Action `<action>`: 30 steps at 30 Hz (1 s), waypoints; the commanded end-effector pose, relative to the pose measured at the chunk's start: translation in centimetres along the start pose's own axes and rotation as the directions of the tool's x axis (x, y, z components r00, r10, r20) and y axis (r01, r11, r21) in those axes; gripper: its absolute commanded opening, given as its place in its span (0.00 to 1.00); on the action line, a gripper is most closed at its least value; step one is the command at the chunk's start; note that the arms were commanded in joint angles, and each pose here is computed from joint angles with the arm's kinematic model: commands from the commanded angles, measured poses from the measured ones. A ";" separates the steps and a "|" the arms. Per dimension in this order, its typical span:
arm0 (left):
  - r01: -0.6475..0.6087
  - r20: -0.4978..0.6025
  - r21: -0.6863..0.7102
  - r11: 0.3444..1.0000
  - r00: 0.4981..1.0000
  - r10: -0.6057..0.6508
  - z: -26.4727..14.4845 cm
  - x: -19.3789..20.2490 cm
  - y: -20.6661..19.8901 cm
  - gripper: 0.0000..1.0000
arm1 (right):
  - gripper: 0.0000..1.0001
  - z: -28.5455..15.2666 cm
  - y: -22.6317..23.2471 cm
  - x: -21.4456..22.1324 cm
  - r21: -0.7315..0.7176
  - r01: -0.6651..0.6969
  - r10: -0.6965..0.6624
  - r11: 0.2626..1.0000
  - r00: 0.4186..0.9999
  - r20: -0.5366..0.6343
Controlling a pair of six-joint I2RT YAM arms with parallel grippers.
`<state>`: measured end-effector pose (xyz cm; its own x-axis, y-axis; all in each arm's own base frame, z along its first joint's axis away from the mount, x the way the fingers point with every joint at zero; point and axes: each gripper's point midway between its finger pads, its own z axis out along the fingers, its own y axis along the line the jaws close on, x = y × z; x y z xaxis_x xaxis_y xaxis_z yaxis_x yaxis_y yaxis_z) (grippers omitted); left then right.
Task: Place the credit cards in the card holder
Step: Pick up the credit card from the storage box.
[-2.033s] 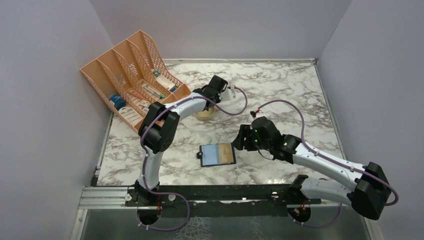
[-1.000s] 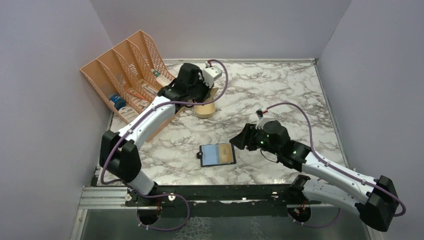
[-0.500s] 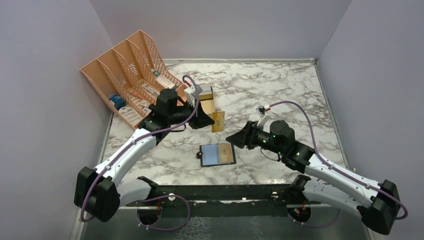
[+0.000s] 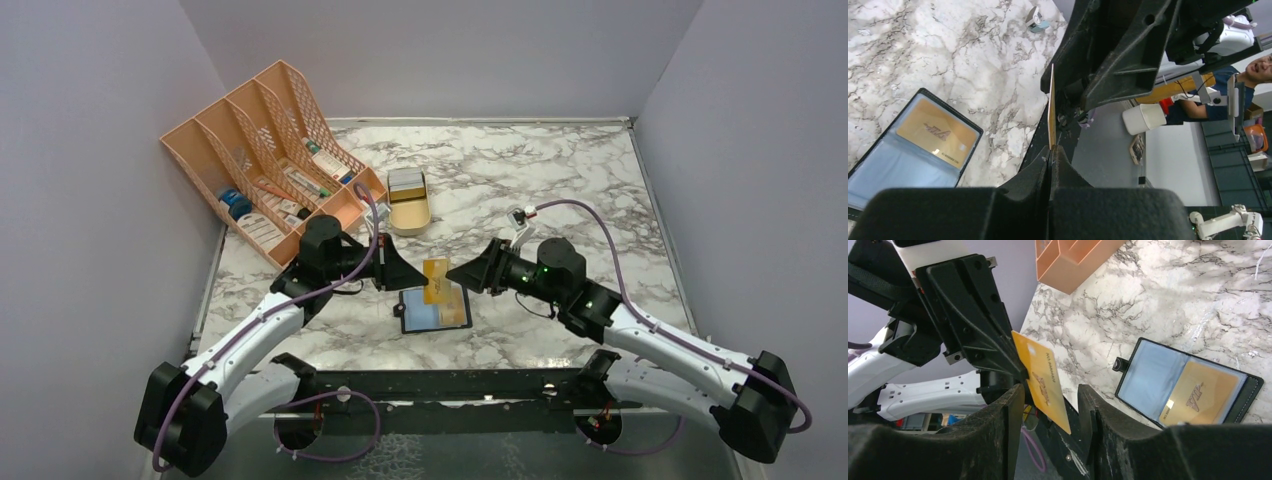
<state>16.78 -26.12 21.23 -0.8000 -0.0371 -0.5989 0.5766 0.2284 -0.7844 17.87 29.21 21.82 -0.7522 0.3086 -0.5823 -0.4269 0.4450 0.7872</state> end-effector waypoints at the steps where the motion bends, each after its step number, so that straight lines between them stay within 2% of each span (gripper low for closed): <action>1: -0.012 -0.005 0.082 0.997 1.000 0.013 -0.6 0.2 -1.9 0.00 | 0.45 0.3 0.5 0.3 -0.037 0.004 -0.005 0.999 1.000 -0.007; 6: -0.004 -0.021 0.105 0.994 1.000 0.006 -0.9 0.9 -2.4 0.00 | 0.39 0.7 1.6 0.9 -0.113 0.016 -0.021 0.993 0.999 -0.045; 13: 0.011 -0.020 0.105 0.994 1.000 -0.009 -1.1 1.3 -2.3 0.00 | 0.10 0.6 1.7 1.5 -0.148 0.016 -0.024 0.989 0.998 -0.055; 15: 0.019 -0.009 0.072 0.997 1.000 -0.019 -0.9 1.2 -1.7 0.08 | 0.02 0.4 1.6 1.3 -0.145 0.019 -0.025 0.989 0.999 -0.043; 16: 0.024 -0.006 0.031 0.999 1.000 -0.024 -0.9 1.2 -0.9 0.16 | 0.01 0.4 1.5 1.2 -0.139 0.019 -0.024 0.990 0.999 -0.035; 19: 0.015 -0.003 -0.080 0.997 1.000 -0.015 -1.0 1.3 1.0 0.34 | 0.01 0.3 1.1 1.1 -0.120 0.024 -0.027 0.992 0.999 -0.021; 25: 0.000 0.020 -0.277 0.961 1.000 0.006 -1.7 0.7 4.1 0.60 | 0.01 0.6 -0.1 0.9 -0.064 0.054 -0.054 0.996 0.998 -0.007; 30: 0.043 0.063 -0.471 0.881 0.998 -0.014 -3.0 0.5 7.7 0.66 | 0.01 1.4 -2.5 1.3 0.025 0.080 -0.079 0.996 0.997 -0.013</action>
<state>18.12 -23.79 17.45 -0.8190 -0.0650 -0.5701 0.4764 0.4768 -0.7387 17.54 30.11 21.00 -0.7417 0.2764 -0.6111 -0.4895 0.3998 0.7749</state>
